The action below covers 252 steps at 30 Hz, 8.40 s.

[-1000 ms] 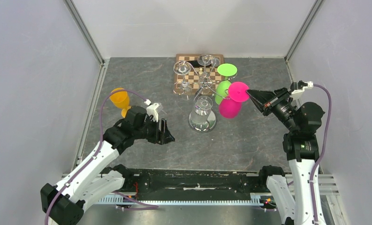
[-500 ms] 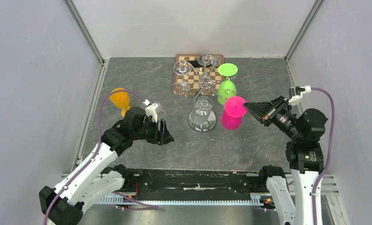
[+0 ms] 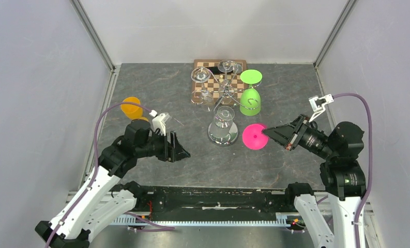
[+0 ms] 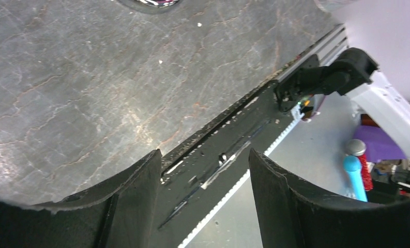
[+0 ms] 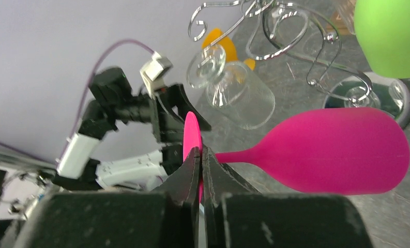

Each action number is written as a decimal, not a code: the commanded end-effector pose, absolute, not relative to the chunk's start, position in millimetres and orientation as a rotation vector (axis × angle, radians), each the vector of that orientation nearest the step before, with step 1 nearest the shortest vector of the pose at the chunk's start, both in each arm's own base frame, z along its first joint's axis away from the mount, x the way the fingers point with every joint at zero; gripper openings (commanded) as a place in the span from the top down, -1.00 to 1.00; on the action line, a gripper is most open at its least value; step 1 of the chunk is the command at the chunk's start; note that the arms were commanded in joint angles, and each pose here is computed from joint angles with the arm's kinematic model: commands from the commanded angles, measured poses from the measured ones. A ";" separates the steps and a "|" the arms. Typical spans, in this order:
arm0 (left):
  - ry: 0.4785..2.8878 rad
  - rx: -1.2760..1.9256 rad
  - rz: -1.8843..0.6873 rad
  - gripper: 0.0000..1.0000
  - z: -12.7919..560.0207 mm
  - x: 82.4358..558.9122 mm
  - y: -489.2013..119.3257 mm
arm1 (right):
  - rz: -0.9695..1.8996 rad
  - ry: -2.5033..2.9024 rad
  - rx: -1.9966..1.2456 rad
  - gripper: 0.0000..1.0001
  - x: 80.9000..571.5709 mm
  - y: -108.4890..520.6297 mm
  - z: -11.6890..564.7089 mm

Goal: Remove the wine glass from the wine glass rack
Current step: Place the wine glass at the center of the board.

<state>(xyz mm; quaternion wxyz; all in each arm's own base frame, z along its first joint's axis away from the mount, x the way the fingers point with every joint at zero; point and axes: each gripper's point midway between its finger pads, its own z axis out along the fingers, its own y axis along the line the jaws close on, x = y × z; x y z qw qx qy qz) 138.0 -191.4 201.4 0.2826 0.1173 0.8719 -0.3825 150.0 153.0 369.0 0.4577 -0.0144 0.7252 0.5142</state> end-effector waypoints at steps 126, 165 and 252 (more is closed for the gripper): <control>2.252 0.086 -1.757 0.95 266.0 51.3 -210.0 | 0.807 1.195 -1.304 0.39 36.0 389.5 340.3; 1.853 0.904 -1.591 0.95 292.0 -7.7 -181.9 | 1.422 1.423 -1.297 -0.18 79.9 362.6 426.7; 1.975 0.607 -1.270 -0.61 250.2 87.0 -197.2 | 0.263 2.156 -0.478 1.00 175.4 157.2 268.9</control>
